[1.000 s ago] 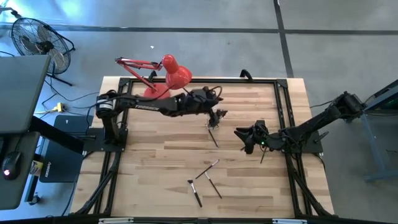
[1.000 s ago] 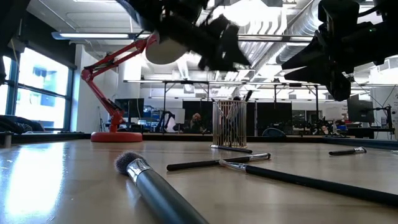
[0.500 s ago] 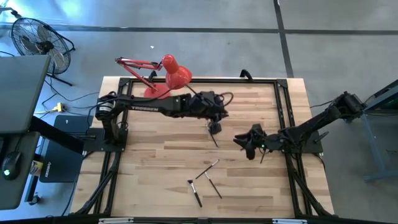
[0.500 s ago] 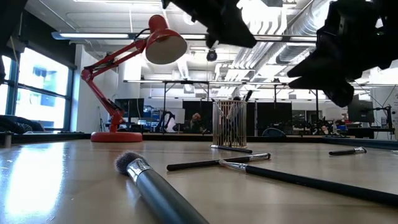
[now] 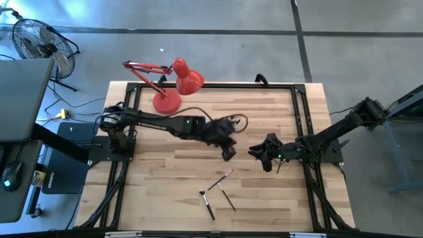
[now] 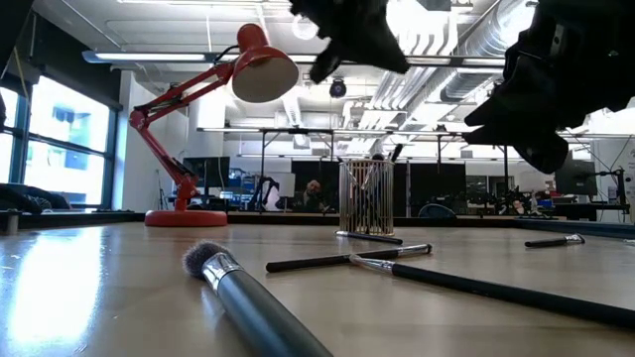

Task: Put items in baskets/containers
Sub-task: Put the black powder brush into the yellow container

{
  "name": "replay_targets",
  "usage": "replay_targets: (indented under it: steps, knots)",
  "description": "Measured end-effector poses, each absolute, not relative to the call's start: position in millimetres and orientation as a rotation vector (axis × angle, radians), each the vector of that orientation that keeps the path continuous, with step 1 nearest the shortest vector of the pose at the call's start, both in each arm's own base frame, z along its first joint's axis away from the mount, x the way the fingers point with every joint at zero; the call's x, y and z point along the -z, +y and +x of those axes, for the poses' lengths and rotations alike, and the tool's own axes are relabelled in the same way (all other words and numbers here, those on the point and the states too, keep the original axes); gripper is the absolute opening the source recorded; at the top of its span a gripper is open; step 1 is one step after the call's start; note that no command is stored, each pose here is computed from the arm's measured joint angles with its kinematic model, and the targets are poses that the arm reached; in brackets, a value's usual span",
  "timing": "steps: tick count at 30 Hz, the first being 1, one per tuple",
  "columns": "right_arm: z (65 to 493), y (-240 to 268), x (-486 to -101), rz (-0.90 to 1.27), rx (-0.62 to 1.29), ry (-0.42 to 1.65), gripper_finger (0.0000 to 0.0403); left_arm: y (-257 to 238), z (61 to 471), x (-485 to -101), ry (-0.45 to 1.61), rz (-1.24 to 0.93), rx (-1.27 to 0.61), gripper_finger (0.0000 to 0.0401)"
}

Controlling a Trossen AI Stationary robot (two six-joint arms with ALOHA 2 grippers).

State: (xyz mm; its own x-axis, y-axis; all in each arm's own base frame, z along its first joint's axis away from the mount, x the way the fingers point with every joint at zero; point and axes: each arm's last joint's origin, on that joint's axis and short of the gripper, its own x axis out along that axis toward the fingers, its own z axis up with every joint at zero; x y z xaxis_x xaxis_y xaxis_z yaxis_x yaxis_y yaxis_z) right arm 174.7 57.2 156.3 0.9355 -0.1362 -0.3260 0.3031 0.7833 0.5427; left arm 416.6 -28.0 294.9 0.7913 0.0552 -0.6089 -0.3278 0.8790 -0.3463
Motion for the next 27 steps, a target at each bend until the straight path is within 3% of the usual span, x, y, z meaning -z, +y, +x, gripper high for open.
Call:
replay_targets:
  steps: [5,10,15,18,22,27]
  knots:
    - [174.7,57.1,-156.4,0.629,0.243,0.275,0.0116,-63.8,396.1,-278.3,0.874,-0.582,-0.258,0.0004]
    - [174.8,57.2,-156.4,0.634,0.241,0.276,0.0116,-96.0,373.9,-257.6,1.089,-0.537,-0.306,0.0001]
    - [175.0,57.6,-156.9,0.642,0.228,0.276,0.0113,-117.8,360.2,-235.6,1.168,-0.473,-0.281,0.0001]
    - [176.2,58.4,-159.1,0.676,0.222,0.268,0.0087,-128.3,350.6,-221.4,1.22,-0.434,-0.247,0.0001]
    - [185.1,66.4,-173.9,0.657,0.227,0.311,0.0015,-137.5,340.0,-202.9,1.259,-0.395,-0.21,0.0]
    - [212.8,83.3,-203.3,0.531,0.318,0.428,0.0007,-145.0,321.0,-193.2,1.278,-0.331,-0.156,0.0]
